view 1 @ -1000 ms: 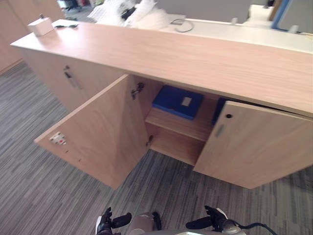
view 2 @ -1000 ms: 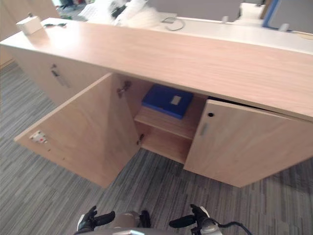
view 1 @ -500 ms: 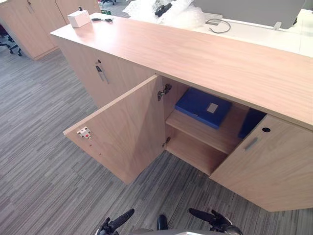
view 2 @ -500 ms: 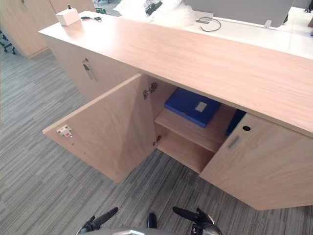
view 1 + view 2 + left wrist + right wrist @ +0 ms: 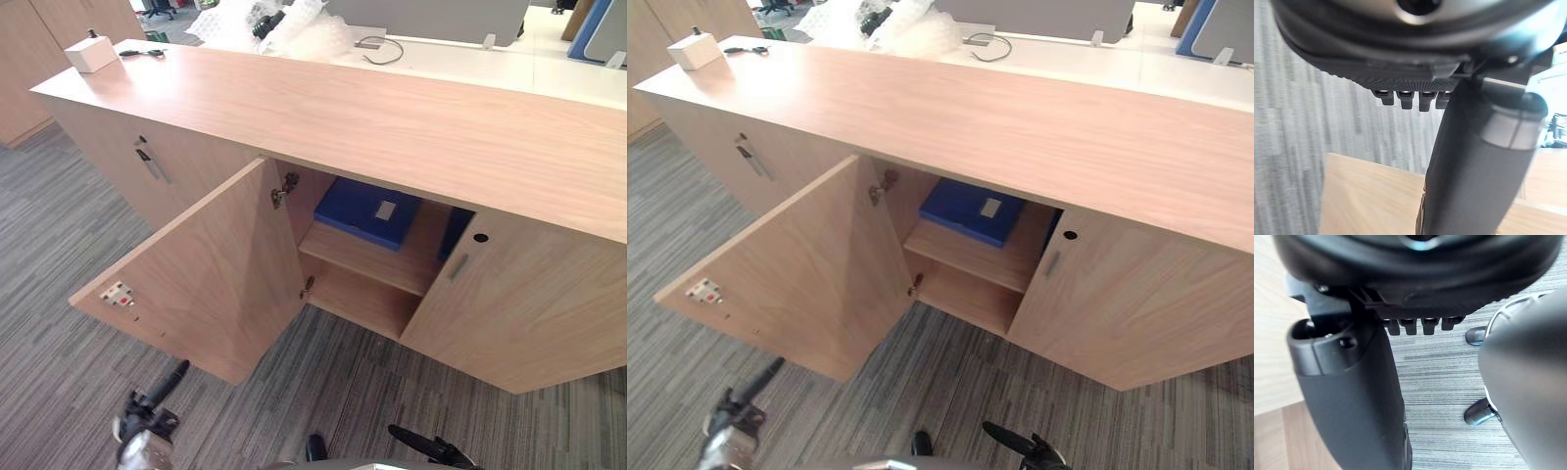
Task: Walk over to the cabinet, pick up the folder, carry it to the office cabinet, place the folder inside the office cabinet, then close the office cabinet door
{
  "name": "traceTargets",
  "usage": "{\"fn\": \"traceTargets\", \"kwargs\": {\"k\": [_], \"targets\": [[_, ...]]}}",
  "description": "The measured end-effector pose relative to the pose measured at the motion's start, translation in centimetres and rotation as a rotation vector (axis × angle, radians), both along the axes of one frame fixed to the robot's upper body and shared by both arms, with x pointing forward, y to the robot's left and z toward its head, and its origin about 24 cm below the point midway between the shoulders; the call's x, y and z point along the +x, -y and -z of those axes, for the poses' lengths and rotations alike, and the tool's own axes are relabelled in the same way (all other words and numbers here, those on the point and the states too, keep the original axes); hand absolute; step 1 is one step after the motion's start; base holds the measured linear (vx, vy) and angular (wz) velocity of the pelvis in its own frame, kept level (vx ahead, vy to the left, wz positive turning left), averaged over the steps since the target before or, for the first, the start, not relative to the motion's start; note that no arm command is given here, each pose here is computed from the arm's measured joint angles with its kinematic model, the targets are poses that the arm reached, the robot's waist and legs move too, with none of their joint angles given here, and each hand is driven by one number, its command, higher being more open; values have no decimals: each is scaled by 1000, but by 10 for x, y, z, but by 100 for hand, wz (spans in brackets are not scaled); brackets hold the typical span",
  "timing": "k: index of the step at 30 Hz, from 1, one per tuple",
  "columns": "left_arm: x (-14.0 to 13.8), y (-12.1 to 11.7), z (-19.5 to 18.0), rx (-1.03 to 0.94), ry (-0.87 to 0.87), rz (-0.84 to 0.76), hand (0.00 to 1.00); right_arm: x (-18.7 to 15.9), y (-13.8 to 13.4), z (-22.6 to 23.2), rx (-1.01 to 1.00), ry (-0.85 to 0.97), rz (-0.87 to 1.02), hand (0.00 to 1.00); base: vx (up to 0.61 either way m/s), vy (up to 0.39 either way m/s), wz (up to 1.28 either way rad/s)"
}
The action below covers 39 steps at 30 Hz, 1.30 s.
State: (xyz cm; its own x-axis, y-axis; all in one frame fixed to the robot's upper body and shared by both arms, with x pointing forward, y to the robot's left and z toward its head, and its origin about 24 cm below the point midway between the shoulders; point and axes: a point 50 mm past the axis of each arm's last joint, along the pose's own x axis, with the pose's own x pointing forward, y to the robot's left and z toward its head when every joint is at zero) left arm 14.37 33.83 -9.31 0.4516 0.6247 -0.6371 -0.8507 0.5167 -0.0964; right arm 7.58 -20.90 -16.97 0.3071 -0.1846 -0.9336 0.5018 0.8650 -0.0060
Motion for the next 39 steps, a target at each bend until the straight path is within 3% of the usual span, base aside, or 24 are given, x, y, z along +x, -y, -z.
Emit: {"fn": "traceTargets", "kwargs": {"k": [3, 8, 12, 17, 21, 25, 33, 34, 36, 39], "targets": [[14, -28, -24, 117, -13, 68, 100, -5, 1, 1, 7, -6, 27, 100, 119, -29, -13], [13, -55, -43, 240, -123, 153, 100, -7, -1, 1, 33, 4, 71, 100, 101, -39, -12], [25, -56, -51, 273, -122, 181, 100, -7, 2, 1, 39, 19, 96, 100, 18, -129, 4], [29, -47, -46, 289, -185, 222, 100, -35, 16, 2, 16, -34, 198, 100, -23, -142, 9], [19, -39, -50, 463, -290, 386, 100, -45, 22, 1, 0, -54, 204, 100, -23, -62, 3], [19, -20, -48, 539, -310, 524, 100, -46, 24, 1, -6, -53, 211, 100, -37, 50, 7], [12, 53, -40, 607, -246, 883, 100, -45, 20, 2, 0, -61, 202, 100, -103, 94, 20], [9, 70, -36, 599, -232, 977, 100, -43, 19, 2, -2, -61, 185, 100, -137, 64, 17], [7, 84, -31, 596, -227, 1064, 100, -40, 20, 1, -7, -61, 157, 100, -127, 52, 17], [1, 135, -24, 545, -160, 1375, 100, -37, 24, 1, -21, -75, 92, 100, -154, 84, 20]]}}
